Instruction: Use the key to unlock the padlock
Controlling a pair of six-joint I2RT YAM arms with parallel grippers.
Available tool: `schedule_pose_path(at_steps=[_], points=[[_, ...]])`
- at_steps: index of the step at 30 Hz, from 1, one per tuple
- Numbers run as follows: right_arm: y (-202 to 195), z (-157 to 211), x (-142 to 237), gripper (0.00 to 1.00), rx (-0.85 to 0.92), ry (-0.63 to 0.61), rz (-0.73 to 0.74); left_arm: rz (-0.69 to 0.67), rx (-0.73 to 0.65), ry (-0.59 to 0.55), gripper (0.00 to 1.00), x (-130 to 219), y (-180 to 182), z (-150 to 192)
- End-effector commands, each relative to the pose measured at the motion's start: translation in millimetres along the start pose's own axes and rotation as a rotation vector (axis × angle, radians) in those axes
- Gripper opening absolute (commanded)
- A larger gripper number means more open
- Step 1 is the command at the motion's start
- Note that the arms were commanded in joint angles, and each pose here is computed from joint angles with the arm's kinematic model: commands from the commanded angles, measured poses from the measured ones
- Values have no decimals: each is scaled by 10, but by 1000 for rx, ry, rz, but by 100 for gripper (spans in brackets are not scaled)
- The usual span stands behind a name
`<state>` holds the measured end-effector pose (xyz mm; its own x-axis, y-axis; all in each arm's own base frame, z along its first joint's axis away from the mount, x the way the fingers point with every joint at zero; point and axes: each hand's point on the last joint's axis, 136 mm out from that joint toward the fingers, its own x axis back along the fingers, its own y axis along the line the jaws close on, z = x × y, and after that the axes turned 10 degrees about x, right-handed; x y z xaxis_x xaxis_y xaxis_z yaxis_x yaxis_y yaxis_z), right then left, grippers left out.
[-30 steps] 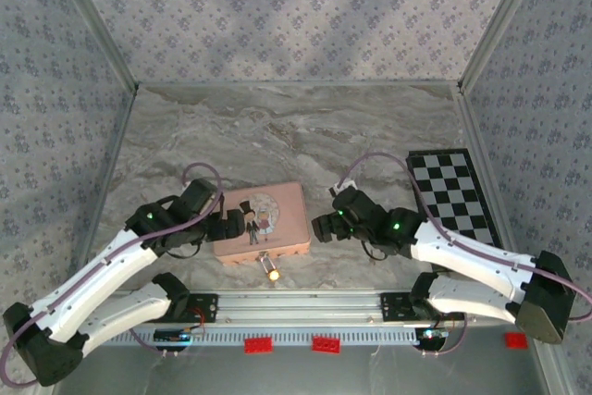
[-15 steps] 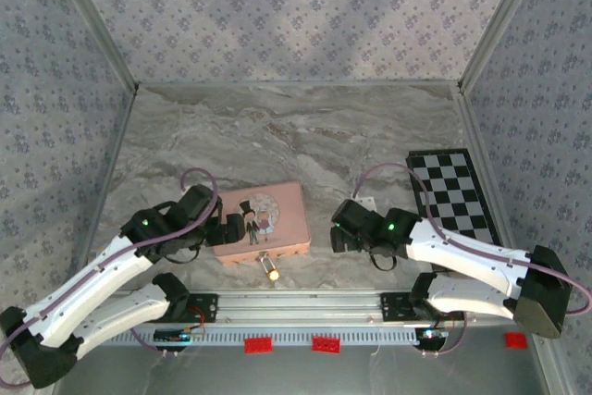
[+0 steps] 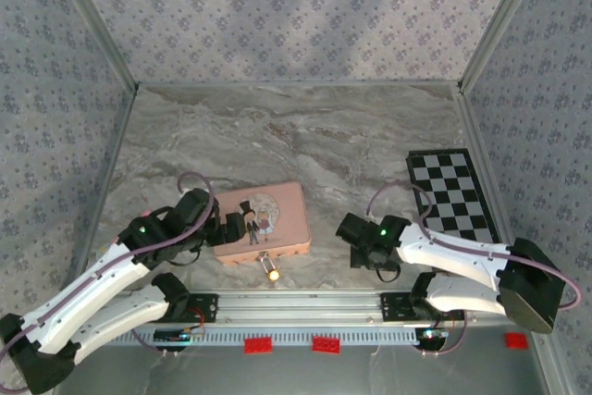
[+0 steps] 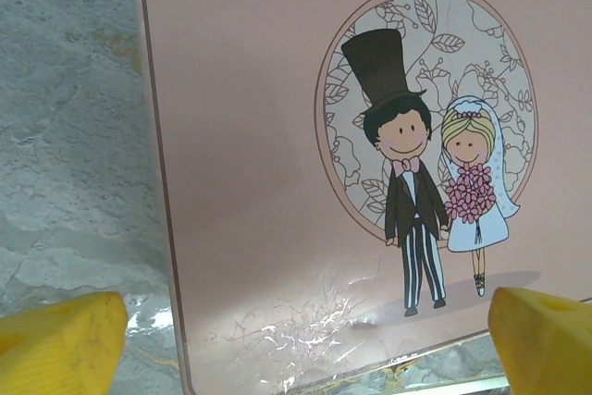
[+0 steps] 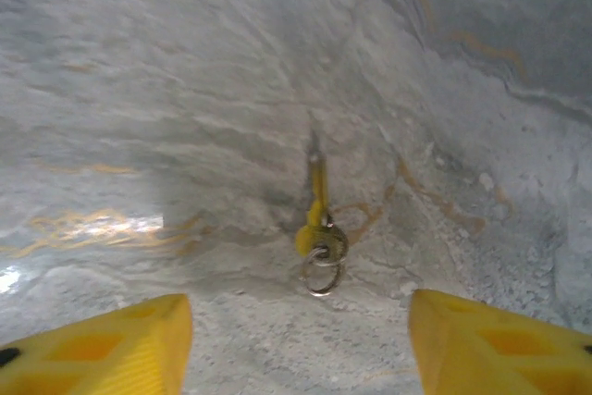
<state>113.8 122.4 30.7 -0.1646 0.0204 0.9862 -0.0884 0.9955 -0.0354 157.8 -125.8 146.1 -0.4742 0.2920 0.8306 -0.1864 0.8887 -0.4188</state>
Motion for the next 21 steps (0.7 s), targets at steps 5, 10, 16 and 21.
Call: schedule_pose_path(at_steps=[5, 10, 16, 21], points=[[-106, 93, -108, 49, -155, 31, -80, 34, 9, -24, 100, 5, -78, -44], [-135, 75, -154, 38, -206, 27, -131, 31, 5, -19, 100, -46, -84, -36], [-138, 30, -205, 27, -221, 15, -147, 27, 2, -17, 100, -79, -92, -35], [-121, -23, -196, 24, -196, 9, -141, 27, 3, -12, 100, -111, -93, -22]])
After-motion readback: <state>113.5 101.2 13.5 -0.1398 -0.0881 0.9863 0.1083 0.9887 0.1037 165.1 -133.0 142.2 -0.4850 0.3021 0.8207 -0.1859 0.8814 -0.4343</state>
